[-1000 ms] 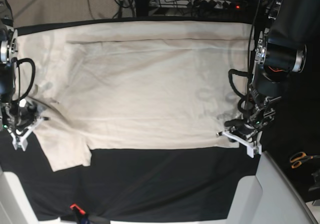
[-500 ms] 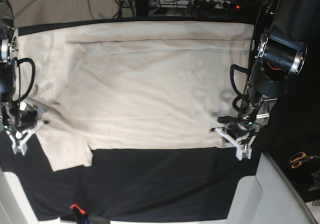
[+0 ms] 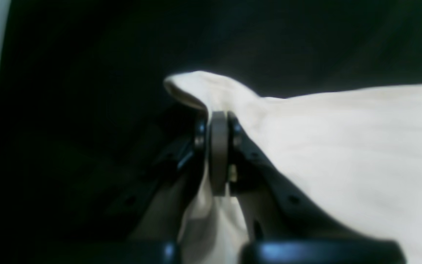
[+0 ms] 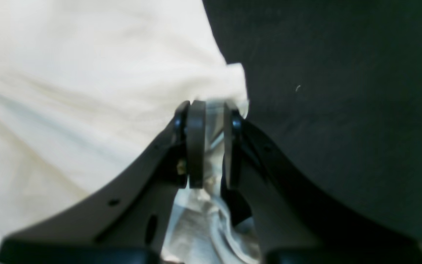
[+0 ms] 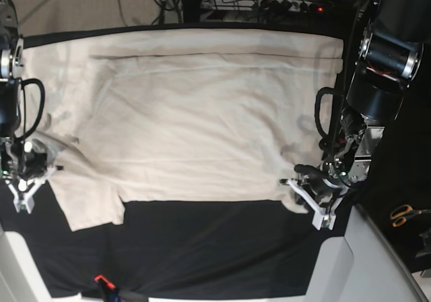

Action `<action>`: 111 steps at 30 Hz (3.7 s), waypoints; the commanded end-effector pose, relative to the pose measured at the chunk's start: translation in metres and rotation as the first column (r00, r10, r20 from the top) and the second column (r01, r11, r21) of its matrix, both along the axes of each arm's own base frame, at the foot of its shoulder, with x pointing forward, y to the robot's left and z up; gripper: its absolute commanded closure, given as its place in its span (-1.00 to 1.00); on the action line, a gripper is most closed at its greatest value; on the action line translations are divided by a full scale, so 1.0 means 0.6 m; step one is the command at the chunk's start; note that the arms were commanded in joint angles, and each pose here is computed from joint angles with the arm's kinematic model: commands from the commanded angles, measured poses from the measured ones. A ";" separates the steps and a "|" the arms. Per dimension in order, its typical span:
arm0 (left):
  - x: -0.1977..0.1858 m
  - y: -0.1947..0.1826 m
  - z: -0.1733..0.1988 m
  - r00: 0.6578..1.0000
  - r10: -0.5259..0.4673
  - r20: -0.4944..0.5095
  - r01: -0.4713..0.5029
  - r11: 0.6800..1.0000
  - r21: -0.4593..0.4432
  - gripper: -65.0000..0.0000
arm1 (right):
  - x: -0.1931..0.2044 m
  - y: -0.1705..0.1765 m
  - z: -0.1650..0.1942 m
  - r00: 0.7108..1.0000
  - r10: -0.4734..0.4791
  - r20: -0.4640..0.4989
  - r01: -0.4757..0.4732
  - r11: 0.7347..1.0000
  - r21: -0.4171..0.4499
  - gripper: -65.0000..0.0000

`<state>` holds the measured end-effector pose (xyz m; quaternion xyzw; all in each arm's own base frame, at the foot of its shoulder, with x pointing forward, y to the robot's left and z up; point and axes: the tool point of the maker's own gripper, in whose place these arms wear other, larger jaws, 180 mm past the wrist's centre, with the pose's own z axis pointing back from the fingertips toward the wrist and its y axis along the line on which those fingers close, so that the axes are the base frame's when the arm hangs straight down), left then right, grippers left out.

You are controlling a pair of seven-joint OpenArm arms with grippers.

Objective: Fold the T-shirt properly
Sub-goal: 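Move the left gripper to the shirt's opposite side edge and grasp, then hold both side edges with both grippers, adjusting grip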

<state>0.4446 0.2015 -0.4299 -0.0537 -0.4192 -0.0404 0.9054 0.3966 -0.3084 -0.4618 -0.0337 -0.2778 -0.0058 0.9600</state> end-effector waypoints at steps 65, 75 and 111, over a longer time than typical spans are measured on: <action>-0.007 0.055 0.015 0.994 0.101 0.037 -0.100 0.995 -0.029 1.00 | 0.000 -0.059 0.024 0.981 -0.191 -0.029 0.190 0.981 -0.050 0.06; -0.012 0.053 0.009 0.995 0.098 0.014 -0.098 0.995 -0.028 1.00 | -0.006 -0.057 0.016 0.980 -0.195 -0.047 0.193 0.980 -0.046 0.12; -0.011 0.055 0.010 0.995 0.099 0.015 -0.098 0.995 -0.027 1.00 | -0.024 -0.044 -0.021 0.981 -0.155 -0.114 0.148 0.987 -0.069 0.12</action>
